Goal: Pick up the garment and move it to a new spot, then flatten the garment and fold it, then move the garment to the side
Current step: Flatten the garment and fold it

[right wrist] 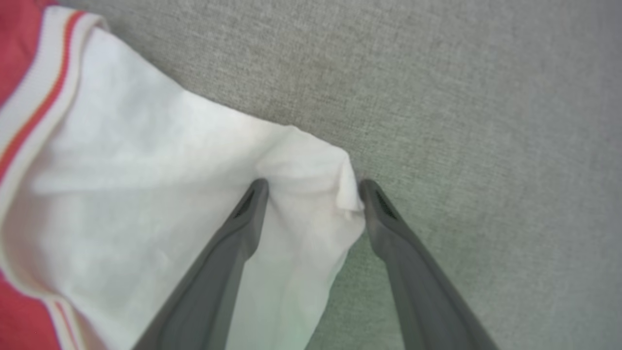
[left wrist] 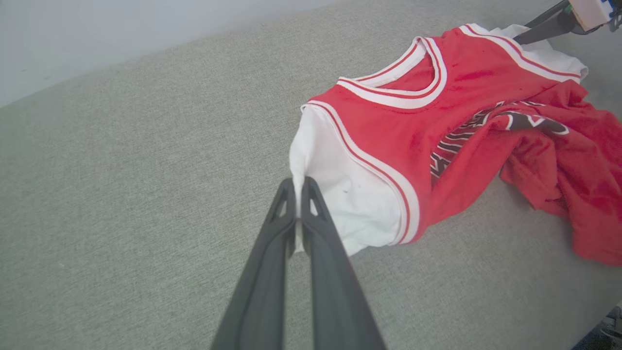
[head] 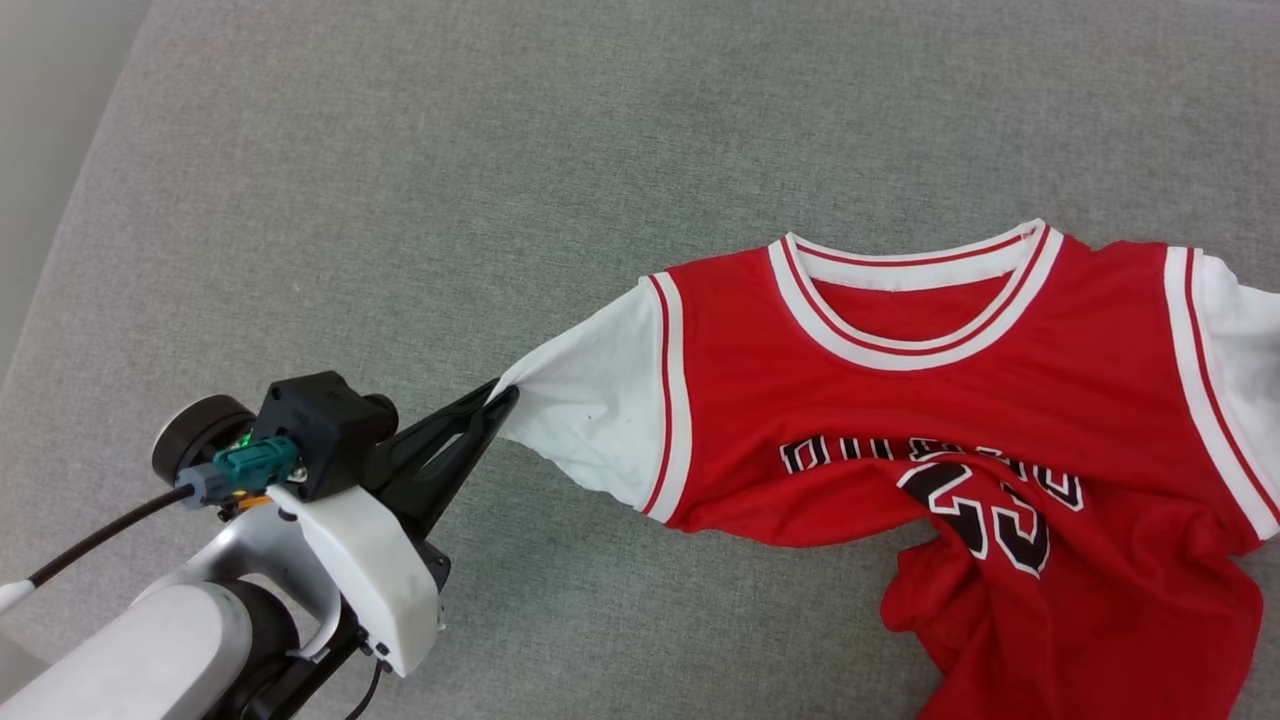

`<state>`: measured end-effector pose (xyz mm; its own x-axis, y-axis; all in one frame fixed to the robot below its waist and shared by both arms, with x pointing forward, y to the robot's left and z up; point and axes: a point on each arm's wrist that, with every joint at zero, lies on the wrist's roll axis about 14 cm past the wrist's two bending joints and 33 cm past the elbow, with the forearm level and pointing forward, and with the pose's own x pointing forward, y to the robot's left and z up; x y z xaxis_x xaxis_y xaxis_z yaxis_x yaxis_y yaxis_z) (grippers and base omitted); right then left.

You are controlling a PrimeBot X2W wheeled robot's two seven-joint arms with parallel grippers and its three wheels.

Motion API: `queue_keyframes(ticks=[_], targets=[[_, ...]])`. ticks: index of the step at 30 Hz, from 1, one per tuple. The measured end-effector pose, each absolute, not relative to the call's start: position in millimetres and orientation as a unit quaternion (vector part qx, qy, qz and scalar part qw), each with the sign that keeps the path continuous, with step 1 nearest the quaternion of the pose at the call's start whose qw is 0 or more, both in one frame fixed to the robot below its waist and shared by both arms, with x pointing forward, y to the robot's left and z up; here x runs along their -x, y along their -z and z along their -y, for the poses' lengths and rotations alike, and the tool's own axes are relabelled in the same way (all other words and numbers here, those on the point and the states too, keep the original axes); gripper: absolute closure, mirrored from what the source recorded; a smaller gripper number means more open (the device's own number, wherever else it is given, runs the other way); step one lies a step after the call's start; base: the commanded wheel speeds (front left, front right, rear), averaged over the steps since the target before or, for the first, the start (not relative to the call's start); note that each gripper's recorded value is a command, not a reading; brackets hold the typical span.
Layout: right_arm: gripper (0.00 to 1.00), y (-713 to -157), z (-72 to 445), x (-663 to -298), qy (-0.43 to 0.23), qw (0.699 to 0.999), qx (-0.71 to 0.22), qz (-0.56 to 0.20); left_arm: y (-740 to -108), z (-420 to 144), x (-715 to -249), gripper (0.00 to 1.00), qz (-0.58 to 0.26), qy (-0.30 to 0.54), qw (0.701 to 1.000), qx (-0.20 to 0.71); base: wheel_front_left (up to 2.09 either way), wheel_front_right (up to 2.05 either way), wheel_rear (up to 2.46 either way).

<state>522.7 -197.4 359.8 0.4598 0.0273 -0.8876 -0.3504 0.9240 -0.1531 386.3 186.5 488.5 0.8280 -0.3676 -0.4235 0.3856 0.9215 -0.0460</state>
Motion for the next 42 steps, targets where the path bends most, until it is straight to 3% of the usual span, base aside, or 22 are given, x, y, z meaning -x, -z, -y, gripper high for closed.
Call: queue_keyframes(ticks=[1,2,3,13,23,28,31,42], targets=[[0.51,-357.5,196.6,-522.0,-0.115,0.837,0.161,-0.510,-487.5,-187.3,-386.1,1.00,-0.219,0.195,0.956,-0.020,0.00,0.00,0.00],[0.65,-356.2,195.9,-521.3,-0.118,0.836,0.162,-0.511,-486.5,-188.0,-386.0,1.00,-0.220,0.194,0.956,-0.020,0.00,0.00,0.00],[1.00,-356.1,194.3,-520.8,-0.121,0.836,0.162,-0.509,-485.9,-188.4,-385.9,1.00,-0.221,0.194,0.956,-0.020,0.00,0.00,0.00],[1.00,-384.6,190.8,-519.8,-0.118,0.875,0.113,-0.456,-495.2,-207.2,-387.4,1.00,-0.200,0.160,0.966,-0.035,0.00,0.00,0.00],[1.00,-505.5,205.0,-525.3,-0.107,0.948,0.073,-0.289,-552.2,-212.8,-384.5,1.00,-0.109,0.143,0.982,-0.056,0.00,0.00,0.00],[1.00,-572.4,215.2,-515.2,-0.099,0.972,0.074,-0.201,-597.4,-220.7,-384.6,1.00,-0.038,0.125,0.989,-0.074,0.00,0.00,0.00],[1.00,-611.0,207.3,-504.2,-0.114,0.982,0.024,-0.147,-628.7,-226.2,-381.7,1.00,0.010,0.109,0.991,-0.082,0.00,0.00,0.00],[1.00,-729.6,232.7,-450.7,-0.083,0.994,0.070,0.014,-763.1,-228.1,-359.3,1.00,0.217,0.092,0.968,-0.082,0.00,0.00,0.00]])
